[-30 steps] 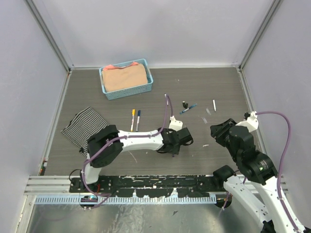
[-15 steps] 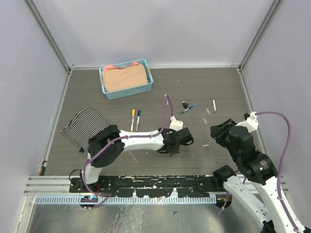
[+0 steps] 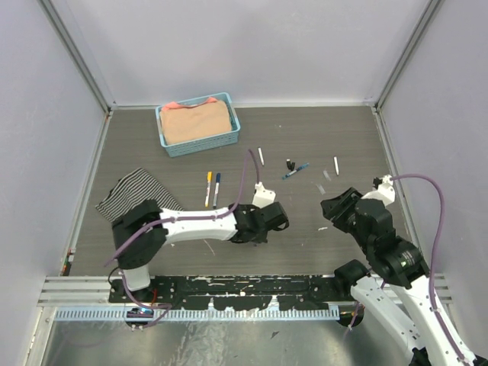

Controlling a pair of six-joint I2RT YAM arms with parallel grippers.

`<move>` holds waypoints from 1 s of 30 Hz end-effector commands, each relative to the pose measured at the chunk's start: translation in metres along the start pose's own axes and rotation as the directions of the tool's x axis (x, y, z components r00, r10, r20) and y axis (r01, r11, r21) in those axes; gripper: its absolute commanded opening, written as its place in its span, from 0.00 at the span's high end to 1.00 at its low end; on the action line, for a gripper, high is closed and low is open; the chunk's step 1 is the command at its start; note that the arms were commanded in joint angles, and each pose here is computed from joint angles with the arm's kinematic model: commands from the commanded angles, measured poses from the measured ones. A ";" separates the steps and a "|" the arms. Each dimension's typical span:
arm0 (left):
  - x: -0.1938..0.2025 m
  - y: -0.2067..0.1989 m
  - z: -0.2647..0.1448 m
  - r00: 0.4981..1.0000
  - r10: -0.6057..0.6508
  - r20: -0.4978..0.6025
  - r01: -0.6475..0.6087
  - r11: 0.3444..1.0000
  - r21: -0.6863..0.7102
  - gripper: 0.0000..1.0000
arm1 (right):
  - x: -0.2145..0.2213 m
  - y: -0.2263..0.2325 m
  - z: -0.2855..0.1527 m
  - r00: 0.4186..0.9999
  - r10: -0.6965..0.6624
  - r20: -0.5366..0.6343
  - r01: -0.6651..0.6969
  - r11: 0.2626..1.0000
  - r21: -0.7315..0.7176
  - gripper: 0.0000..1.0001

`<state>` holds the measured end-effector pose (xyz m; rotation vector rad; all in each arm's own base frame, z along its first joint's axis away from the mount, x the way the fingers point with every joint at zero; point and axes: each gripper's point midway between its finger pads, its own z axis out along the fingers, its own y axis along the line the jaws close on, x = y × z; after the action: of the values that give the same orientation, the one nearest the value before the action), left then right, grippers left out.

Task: Insert the pens into the pen caps
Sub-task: Pick up the pen from the center of the board.

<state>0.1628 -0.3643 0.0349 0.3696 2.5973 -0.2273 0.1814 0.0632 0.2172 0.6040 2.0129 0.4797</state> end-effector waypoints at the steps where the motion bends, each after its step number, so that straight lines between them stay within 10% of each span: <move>1: -0.030 0.002 -0.037 0.992 0.041 0.123 -0.049 0.997 0.065 1.00 | 0.010 0.034 0.010 0.999 0.009 -0.053 -0.018 0.987 -0.158 0.48; 15: -0.071 -0.007 -0.120 0.940 0.025 0.340 -0.136 0.942 0.307 1.00 | 0.031 0.122 0.022 0.977 0.012 -0.211 -0.122 0.845 -0.520 0.43; 30: -0.078 -0.016 -0.135 0.935 0.007 0.355 -0.144 0.922 0.360 1.00 | 0.066 0.128 0.031 0.951 -0.045 -0.307 -0.132 0.837 -0.530 0.43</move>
<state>0.1609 -0.3586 0.1767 0.5140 2.2222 -0.6588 0.2083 0.1948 0.2086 0.2876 2.0836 1.1245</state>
